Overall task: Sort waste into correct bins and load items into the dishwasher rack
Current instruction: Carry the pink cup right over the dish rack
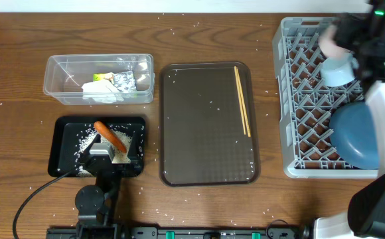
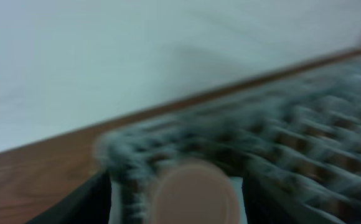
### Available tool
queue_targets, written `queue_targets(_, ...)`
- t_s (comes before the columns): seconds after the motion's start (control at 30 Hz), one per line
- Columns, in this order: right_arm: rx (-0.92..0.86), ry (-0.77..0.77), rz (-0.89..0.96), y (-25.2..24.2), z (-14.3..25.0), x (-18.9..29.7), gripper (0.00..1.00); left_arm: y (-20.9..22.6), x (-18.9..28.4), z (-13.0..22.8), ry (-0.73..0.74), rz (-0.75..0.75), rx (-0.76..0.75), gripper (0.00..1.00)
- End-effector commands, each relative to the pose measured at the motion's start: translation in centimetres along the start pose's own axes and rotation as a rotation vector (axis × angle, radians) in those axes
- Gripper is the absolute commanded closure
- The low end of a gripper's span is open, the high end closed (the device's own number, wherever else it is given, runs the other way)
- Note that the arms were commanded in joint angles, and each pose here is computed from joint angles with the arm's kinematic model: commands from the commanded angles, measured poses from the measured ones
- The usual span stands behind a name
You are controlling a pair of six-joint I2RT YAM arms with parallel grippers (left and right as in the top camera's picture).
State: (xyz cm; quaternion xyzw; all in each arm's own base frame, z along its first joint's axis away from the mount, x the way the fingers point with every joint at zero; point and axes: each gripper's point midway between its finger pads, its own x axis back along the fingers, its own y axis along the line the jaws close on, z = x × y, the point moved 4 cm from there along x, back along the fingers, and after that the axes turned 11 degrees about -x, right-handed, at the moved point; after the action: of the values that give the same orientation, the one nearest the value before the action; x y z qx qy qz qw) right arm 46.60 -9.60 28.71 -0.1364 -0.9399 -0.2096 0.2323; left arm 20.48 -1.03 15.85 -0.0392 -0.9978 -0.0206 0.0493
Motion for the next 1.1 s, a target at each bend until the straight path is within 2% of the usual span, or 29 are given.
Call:
queue_targets(0.0, 0.001, 0.004, 0.092, -4.7, -1.0, 0.1, 0.40, -0.3, -0.1, 1.3, 0.043, 0.016, -0.002, 0.02)
queue_targets(0.2, -0.062, 0.039, 0.201, -10.7, -0.5, -1.5, 0.39, -0.3, -0.1, 1.3, 0.043, 0.016, -0.002, 0.02)
queue_targets(0.43, -0.082, 0.109, 0.203, -12.2, 1.7, -3.8, 0.38, -0.3, -0.1, 1.3, 0.043, 0.016, -0.002, 0.02)
queue_targets(0.83, -0.030, 0.146, 0.013, -6.2, 2.9, -4.7, 0.33, -0.3, -0.1, 1.3, 0.043, 0.016, -0.002, 0.02)
queue_targets(1.07, 0.245, 0.170, -0.088, 1.3, 5.6, -5.1, 0.26, -0.3, -0.1, 1.3, 0.043, 0.016, -0.002, 0.02)
